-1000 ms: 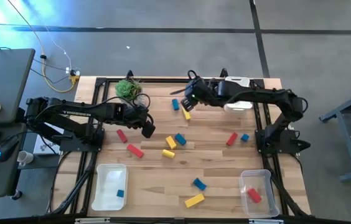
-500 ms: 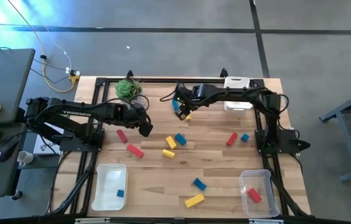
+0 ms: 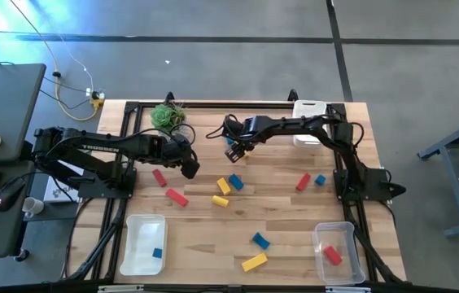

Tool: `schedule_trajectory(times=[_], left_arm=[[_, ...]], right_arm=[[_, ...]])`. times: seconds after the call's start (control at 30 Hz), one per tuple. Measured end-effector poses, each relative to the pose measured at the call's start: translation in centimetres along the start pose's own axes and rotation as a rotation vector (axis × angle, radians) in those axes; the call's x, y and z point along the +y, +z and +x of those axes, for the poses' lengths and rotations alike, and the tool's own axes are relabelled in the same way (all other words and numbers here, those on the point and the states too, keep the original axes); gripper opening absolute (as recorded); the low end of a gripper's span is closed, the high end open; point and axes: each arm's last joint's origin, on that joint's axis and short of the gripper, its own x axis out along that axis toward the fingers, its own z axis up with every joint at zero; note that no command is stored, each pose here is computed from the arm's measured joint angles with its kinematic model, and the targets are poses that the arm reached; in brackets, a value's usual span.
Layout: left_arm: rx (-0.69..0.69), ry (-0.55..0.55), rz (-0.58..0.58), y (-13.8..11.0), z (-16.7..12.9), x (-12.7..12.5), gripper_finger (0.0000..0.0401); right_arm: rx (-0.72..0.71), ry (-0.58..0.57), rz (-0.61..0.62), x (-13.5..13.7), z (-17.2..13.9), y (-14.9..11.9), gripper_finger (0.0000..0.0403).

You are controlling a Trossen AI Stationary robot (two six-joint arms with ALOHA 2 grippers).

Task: Sort & place blocks by color
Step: Put the yellow block into the top white bin

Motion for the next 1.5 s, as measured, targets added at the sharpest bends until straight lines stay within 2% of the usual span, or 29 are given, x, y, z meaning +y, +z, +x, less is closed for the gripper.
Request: schedule_trajectory(times=[0.3, 0.5, 0.6, 0.83, 0.97, 1.2, 1.5], left_arm=[[0.0, 0.0, 0.002, 0.0, 0.0, 0.0, 0.0231], [0.0, 0.0, 0.034, 0.0, 0.0, 0.0, 0.0231], [0.0, 0.0, 0.034, 0.0, 0.0, 0.0, 0.0231], [0.001, -0.001, 0.035, 0.0, 0.0, 0.0, 0.0231], [0.003, -0.003, 0.035, 0.0, 0.0, 0.0, 0.0231], [0.005, -0.002, 0.035, 0.0, 0.0, 0.0, 0.0231], [0.006, 0.0, 0.017, 0.0, 0.0, 0.0, 0.0231]], right_arm=[[0.052, -0.042, 0.014, -0.1, 2.8, -0.3, 0.0197], [0.068, -0.038, 0.011, 0.0, 3.4, -0.4, 0.0191], [0.068, -0.035, -0.005, -0.1, 3.4, -0.3, 0.0167], [0.097, -0.034, -0.05, -0.4, 3.5, -0.4, 0.0071], [0.122, -0.033, -0.094, -0.6, 3.5, -0.5, 0.0069], [0.171, -0.066, -0.132, -1.1, 1.8, -1.2, 0.0069], [0.143, -0.188, -0.214, -2.3, -3.4, -1.7, 0.0069]])
